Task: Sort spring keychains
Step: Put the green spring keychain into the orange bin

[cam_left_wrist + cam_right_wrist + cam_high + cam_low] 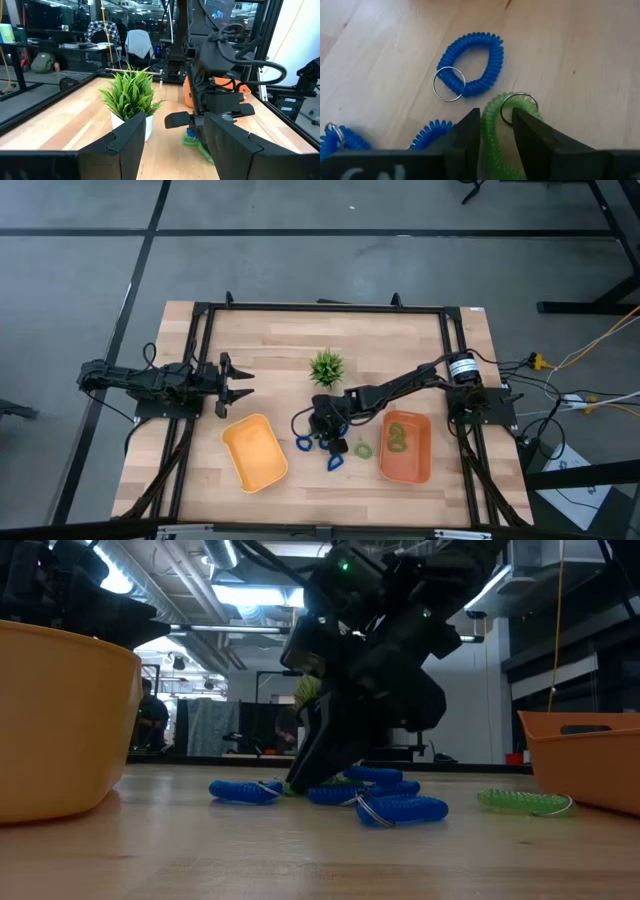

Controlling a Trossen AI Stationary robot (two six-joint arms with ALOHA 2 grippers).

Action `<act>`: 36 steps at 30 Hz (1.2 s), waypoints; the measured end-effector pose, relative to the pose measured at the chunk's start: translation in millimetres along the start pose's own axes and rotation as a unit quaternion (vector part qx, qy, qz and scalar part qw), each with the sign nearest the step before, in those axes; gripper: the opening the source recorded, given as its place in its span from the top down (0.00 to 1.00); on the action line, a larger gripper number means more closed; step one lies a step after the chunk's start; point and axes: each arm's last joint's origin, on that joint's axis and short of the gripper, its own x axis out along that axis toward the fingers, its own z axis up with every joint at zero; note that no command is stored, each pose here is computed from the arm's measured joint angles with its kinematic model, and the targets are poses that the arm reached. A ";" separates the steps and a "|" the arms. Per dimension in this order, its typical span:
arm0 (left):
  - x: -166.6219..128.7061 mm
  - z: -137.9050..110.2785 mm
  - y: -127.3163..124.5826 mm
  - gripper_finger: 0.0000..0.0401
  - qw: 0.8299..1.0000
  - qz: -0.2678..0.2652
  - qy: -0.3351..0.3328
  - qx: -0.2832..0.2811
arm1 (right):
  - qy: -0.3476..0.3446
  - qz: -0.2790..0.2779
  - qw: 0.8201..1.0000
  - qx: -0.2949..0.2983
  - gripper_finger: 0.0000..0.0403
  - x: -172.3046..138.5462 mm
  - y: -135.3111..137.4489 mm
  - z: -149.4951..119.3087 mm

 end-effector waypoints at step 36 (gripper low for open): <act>0.0 0.0 0.0 0.51 1.000 0.000 0.000 0.000 | 0.024 0.050 0.998 -0.027 0.98 -8.9 5.2 -2.7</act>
